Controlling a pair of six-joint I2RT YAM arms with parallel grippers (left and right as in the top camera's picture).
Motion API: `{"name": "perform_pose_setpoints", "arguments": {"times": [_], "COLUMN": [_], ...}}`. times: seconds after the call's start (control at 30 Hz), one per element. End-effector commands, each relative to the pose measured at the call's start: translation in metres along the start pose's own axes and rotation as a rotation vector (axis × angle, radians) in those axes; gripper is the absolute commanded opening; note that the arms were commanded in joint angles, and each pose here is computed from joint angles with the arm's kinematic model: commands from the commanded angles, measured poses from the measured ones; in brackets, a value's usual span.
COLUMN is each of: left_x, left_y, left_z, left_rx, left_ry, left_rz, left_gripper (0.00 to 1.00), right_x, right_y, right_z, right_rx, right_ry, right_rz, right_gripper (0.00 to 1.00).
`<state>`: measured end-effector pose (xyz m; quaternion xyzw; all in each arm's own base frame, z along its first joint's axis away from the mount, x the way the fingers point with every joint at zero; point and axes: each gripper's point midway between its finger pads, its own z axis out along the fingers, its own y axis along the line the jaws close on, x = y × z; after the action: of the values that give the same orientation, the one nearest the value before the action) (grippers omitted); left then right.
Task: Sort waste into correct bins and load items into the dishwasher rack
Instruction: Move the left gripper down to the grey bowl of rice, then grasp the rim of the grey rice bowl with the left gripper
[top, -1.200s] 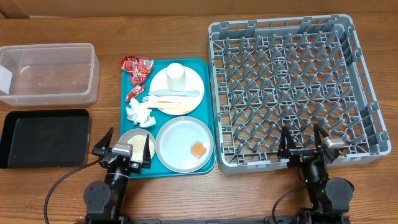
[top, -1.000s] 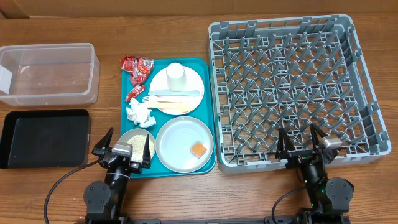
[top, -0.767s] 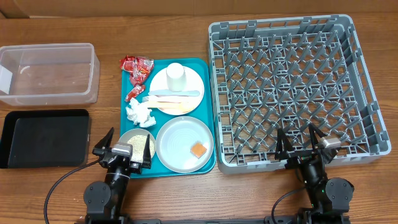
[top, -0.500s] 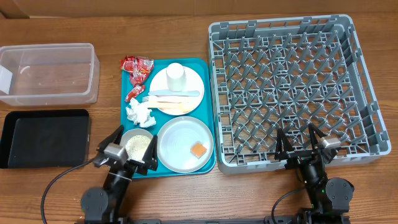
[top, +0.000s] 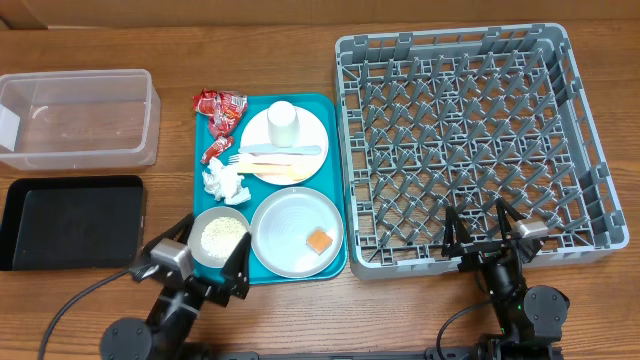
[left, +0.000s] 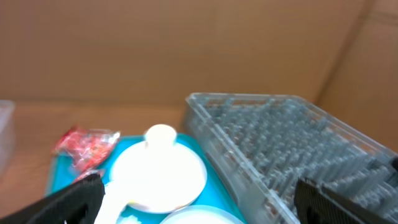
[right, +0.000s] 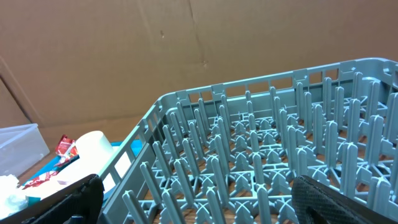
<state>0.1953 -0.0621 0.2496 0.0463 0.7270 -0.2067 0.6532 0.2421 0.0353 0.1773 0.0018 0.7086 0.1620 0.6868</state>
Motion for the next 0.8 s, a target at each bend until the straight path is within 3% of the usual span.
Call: {"name": "perform_pose_setpoints", "arguments": {"times": [0.0, 0.1, 0.27, 0.6, 0.77], "left_x": [-0.024, -0.023, -0.009, 0.045, 0.074], "left_y": [0.029, 0.044, 0.046, 0.064, 0.075], "left_z": [-0.024, -0.039, -0.034, -0.004, 0.006], "left_rx": [-0.246, -0.373, -0.389, -0.415, -0.428], "left_ry": [0.012, 0.1, 0.292, 0.826, 1.008], "left_rz": [0.08, 0.06, 0.02, -0.08, -0.096], "left_gripper": [1.0, 1.0, 1.0, 1.0, 1.0], "right_x": [0.001, 0.002, 0.001, 0.001, 0.002], "right_y": [0.002, 0.002, 0.002, 0.002, 0.002], "right_z": [0.0, 0.0, 0.0, 0.0, 0.0], "right_rx": [-0.012, -0.012, -0.012, -0.012, -0.012], "right_ry": [-0.004, -0.004, -0.004, -0.004, -0.004], "right_rz": [-0.006, -0.006, -0.006, -0.006, -0.006], "right_gripper": [1.0, 1.0, 1.0, 1.0, 1.0]}}
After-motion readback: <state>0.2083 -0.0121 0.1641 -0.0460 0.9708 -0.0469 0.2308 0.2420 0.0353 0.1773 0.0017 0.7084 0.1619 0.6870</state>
